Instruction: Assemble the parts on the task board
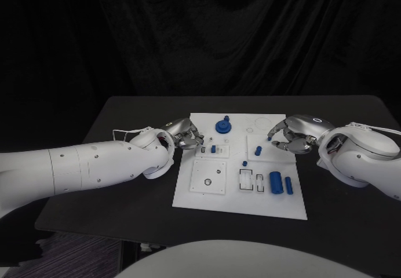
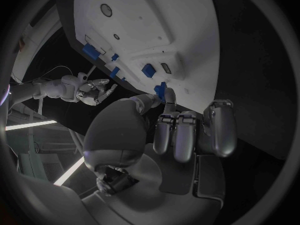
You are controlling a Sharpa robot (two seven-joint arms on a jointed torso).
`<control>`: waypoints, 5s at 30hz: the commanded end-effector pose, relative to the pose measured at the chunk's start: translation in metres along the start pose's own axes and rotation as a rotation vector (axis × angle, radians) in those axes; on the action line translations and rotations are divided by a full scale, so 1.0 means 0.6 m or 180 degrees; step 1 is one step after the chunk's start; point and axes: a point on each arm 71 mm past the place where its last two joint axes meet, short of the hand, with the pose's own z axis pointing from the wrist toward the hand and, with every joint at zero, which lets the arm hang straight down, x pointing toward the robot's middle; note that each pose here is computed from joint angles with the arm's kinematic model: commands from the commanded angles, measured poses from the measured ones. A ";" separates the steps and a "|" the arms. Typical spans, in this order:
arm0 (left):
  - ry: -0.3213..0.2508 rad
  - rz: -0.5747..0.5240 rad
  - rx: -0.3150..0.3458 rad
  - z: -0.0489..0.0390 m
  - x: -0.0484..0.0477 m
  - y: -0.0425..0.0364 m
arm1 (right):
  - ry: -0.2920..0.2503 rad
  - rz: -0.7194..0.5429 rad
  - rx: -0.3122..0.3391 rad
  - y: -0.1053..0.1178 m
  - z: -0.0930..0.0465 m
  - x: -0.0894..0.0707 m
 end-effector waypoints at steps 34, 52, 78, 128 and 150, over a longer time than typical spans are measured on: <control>0.0165 0.0018 0.0031 0.000 0.029 0.005 | 0.0036 -0.0006 0.0038 0.000 0.001 0.003; 0.0209 0.0006 0.0049 -0.002 0.041 0.004 | 0.0043 -0.0006 0.0031 0.001 0.002 0.003; 0.0322 0.0024 0.0004 -0.005 0.050 0.011 | 0.0079 -0.0013 0.0050 0.000 0.002 0.005; -0.0226 -0.0360 0.1033 -0.023 -0.041 0.016 | -0.0335 0.0063 -0.0173 0.008 -0.010 -0.013; 0.0028 0.0590 0.2553 -0.035 -0.027 -0.065 | -0.0635 0.0072 -0.0551 0.038 -0.020 -0.044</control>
